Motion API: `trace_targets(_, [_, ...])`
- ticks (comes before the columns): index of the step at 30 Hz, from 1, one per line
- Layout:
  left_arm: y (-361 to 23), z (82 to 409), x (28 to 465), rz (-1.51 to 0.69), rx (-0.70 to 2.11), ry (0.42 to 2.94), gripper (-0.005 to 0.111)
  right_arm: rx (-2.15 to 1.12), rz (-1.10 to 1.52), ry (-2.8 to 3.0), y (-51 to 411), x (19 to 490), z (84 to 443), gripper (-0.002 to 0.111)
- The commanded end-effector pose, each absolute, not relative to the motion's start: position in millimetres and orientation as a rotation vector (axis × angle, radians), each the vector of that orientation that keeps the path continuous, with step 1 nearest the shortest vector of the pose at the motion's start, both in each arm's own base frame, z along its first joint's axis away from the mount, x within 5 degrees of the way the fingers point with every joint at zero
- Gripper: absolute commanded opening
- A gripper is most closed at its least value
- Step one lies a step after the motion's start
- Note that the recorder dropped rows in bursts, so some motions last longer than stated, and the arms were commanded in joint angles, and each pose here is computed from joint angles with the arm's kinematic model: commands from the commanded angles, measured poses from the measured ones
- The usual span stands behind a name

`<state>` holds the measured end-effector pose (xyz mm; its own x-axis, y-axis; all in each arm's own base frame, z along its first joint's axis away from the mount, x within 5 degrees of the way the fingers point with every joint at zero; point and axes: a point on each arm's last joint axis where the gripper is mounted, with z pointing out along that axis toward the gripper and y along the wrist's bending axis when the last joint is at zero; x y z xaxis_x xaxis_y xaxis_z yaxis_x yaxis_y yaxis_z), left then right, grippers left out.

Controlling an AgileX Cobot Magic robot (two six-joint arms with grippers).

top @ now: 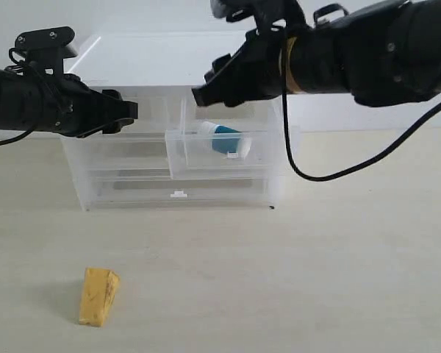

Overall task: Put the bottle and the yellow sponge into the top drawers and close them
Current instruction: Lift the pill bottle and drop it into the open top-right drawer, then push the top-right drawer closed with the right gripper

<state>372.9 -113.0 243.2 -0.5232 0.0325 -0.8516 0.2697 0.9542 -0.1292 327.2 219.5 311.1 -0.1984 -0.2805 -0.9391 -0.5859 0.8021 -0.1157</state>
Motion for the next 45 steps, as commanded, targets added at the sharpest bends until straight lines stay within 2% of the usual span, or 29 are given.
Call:
trace_targets(1, [-108, 247, 377, -0.225, 0.195, 2.083, 0.060, -0.545, 0.584, 1.788, 218, 307, 343, 0.048])
trace_targets(5, [-108, 247, 377, -0.225, 0.195, 2.083, 0.060, -0.461, 0.755, 1.855, 216, 291, 343, 0.048])
trace_targets(10, [-108, 247, 377, -0.225, 0.195, 2.083, 0.060, -0.463, 0.775, 1.952, 210, 279, 317, 0.048])
trace_targets(17, [-108, 247, 377, -0.225, 0.195, 2.083, 0.060, -0.412, 0.650, 2.036, 197, 276, 284, 0.048])
trace_targets(24, [-108, 247, 377, -0.225, 0.195, 2.083, 0.060, -0.381, 0.580, 2.070, 191, 276, 270, 0.048])
trace_targets(33, [-108, 247, 377, -0.225, 0.195, 2.083, 0.060, -0.419, 0.641, 2.132, 200, 275, 255, 0.048])
trace_targets(38, [-108, 247, 377, -0.225, 0.195, 2.083, 0.060, -0.416, 0.515, 2.160, 208, 280, 234, 0.048])
trace_targets(45, [-108, 247, 377, -0.225, 0.195, 2.083, 0.060, -0.391, 0.474, 2.122, 212, 287, 240, 0.049])
